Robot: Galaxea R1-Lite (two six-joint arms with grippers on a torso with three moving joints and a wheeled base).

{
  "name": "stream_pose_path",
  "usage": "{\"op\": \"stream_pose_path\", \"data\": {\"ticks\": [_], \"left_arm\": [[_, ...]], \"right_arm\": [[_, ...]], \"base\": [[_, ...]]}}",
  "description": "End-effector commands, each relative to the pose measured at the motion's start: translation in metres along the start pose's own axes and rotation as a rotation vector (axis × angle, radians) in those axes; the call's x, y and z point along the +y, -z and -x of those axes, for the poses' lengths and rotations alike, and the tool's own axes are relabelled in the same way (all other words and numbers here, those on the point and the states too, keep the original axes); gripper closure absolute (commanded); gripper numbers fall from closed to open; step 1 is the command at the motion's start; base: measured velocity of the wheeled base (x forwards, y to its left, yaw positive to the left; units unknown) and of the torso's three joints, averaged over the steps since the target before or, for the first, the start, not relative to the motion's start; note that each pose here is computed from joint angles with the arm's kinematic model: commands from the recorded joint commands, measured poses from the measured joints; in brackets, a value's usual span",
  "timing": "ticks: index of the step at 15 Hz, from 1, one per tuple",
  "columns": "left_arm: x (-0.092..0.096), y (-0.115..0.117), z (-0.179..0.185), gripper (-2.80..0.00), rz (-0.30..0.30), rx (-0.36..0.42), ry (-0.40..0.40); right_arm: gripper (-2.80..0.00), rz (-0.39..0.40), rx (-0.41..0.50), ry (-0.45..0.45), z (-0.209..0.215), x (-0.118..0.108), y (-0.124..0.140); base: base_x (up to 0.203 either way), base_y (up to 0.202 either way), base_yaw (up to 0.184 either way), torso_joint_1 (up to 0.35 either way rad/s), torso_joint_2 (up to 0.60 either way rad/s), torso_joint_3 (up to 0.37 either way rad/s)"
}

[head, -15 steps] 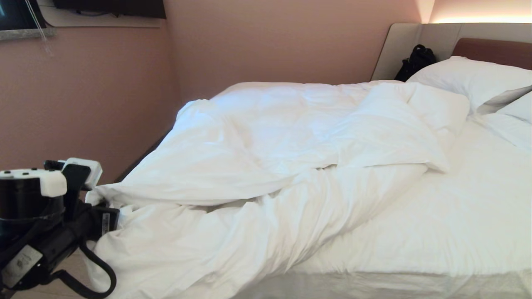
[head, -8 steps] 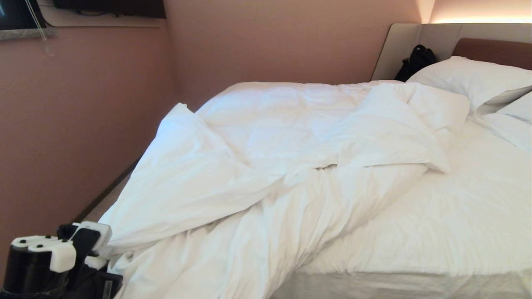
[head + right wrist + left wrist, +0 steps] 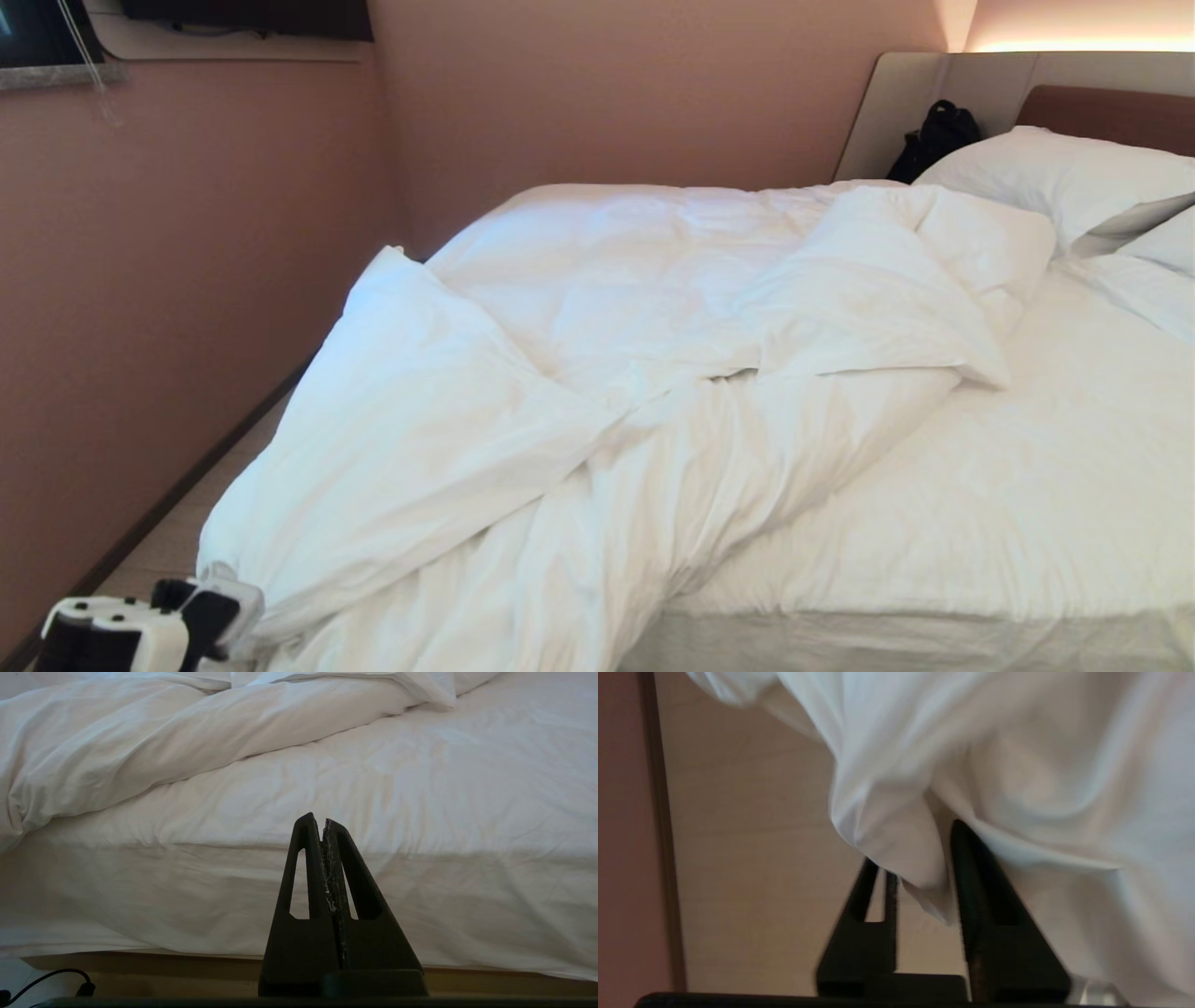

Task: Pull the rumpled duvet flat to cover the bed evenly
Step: Flatten the corners of the folded blanket

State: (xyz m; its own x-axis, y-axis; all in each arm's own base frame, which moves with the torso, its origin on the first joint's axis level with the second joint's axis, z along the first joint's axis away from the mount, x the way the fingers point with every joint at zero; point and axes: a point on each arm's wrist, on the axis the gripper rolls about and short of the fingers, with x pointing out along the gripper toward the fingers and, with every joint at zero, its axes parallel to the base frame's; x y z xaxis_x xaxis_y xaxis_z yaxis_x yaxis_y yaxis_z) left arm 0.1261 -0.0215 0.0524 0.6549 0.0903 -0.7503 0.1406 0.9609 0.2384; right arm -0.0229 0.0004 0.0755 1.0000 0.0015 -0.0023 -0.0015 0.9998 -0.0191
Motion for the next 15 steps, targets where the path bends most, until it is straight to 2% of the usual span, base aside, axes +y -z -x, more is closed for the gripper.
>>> {"op": "stream_pose_path", "data": {"ticks": [1,3,4,6,10,12,13,15], "left_arm": [[0.0,-0.006,-0.001,-2.8,0.007,-0.034,0.023],[0.0,-0.01,0.0,-2.8,0.022,-0.067,0.031],[0.002,-0.016,0.004,-2.8,0.041,-0.11,0.026],[0.007,-0.033,0.017,-2.8,0.078,-0.245,0.01],[0.026,-0.077,0.081,-2.8,0.158,-0.647,-0.02],[0.029,-0.083,0.092,-2.8,0.163,-0.703,-0.011],[0.032,-0.088,0.106,-2.8,0.17,-0.775,-0.002],[0.043,-0.105,0.151,-2.8,0.182,-0.991,0.024]], "right_arm": [[0.0,0.001,-0.001,-0.002,0.0,0.0,0.0],[0.0,0.001,0.002,-0.002,0.0,0.0,0.0],[0.0,0.001,0.001,0.0,0.0,0.0,0.0],[0.0,0.001,0.002,0.0,0.0,0.0,0.0],[0.0,0.001,0.001,0.0,0.0,0.0,0.0],[0.0,0.001,-0.001,0.0,0.0,0.0,0.0],[0.0,0.001,0.001,-0.001,0.0,0.0,0.0],[0.0,0.001,-0.001,-0.002,0.0,0.0,0.0]], "base": [[0.0,0.0,0.0,0.0,0.0,0.0],[0.0,0.0,0.0,0.0,0.0,0.0],[0.0,0.0,0.0,0.0,0.0,0.0],[0.0,0.0,0.0,0.0,0.0,0.0],[0.0,0.0,0.0,0.0,0.0,0.0],[0.0,0.0,0.0,0.0,0.0,0.0],[0.0,0.0,0.0,0.0,0.0,0.0],[0.0,0.0,0.0,0.0,0.0,0.0]]}}
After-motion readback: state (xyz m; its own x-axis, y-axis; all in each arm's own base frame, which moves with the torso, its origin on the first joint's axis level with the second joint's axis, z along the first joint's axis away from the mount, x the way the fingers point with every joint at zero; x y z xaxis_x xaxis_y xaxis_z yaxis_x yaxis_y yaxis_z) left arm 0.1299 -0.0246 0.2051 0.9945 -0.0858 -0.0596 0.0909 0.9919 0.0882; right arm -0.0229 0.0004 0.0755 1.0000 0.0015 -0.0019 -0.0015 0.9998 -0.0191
